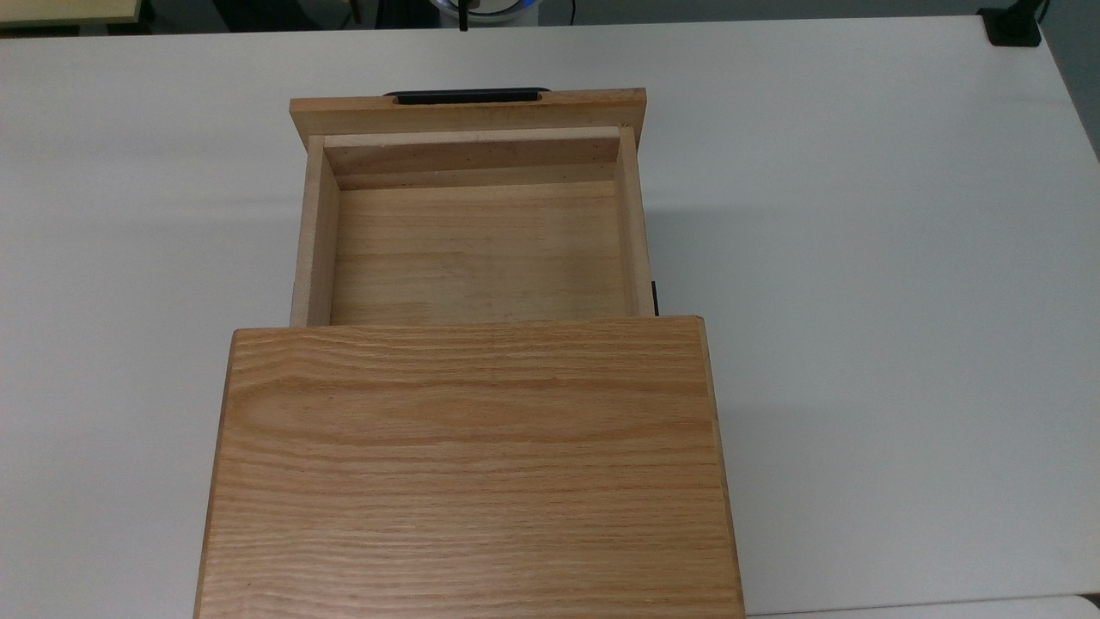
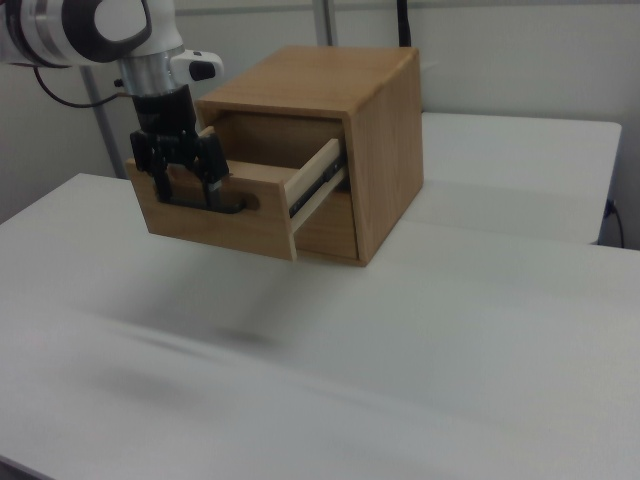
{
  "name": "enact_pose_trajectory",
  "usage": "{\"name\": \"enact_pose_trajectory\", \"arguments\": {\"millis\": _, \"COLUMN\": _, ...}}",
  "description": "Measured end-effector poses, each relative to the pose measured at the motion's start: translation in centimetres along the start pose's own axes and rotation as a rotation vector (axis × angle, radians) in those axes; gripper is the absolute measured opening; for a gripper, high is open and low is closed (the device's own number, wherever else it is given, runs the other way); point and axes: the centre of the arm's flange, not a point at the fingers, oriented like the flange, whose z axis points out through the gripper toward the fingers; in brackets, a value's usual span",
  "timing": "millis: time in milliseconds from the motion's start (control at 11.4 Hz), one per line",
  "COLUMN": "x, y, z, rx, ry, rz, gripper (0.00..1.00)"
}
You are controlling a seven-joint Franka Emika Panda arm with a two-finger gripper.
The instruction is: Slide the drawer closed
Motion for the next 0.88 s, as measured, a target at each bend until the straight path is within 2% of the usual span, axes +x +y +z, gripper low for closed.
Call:
{"name": "enact_pose_trajectory", "arguments": {"millis": 88, "x": 0.00, "y": 0.00, "z": 0.00, "rx": 0.000, "ry": 0.000, "rz": 0.000, "gripper": 1.00}}
{"name": "enact_pose_trajectory", "arguments": {"millis": 352, "x": 0.00, "y": 0.00, "z": -0.01, "rx": 0.000, "ry": 0.000, "rz": 0.000, "gripper": 0.89}}
{"name": "enact_pose_trajectory", "arguments": {"millis": 527, "x": 0.00, "y": 0.00, "z": -0.01, "rx": 0.000, "ry": 0.000, "rz": -0.018, "gripper": 0.54}}
{"name": "enact_pose_trajectory", "arguments": {"millis": 791, "x": -0.03, "y": -0.05, "z": 0.07, "rx": 0.000, "ry": -0.006, "rz": -0.073, "gripper": 0.07}}
{"name": "enact_pose_trajectory", "arguments": {"millis": 879, "x": 0.02, "y": -0.21, "z": 0.21, "rx": 0.000, "ry": -0.009, "rz": -0.081, "gripper": 0.01}}
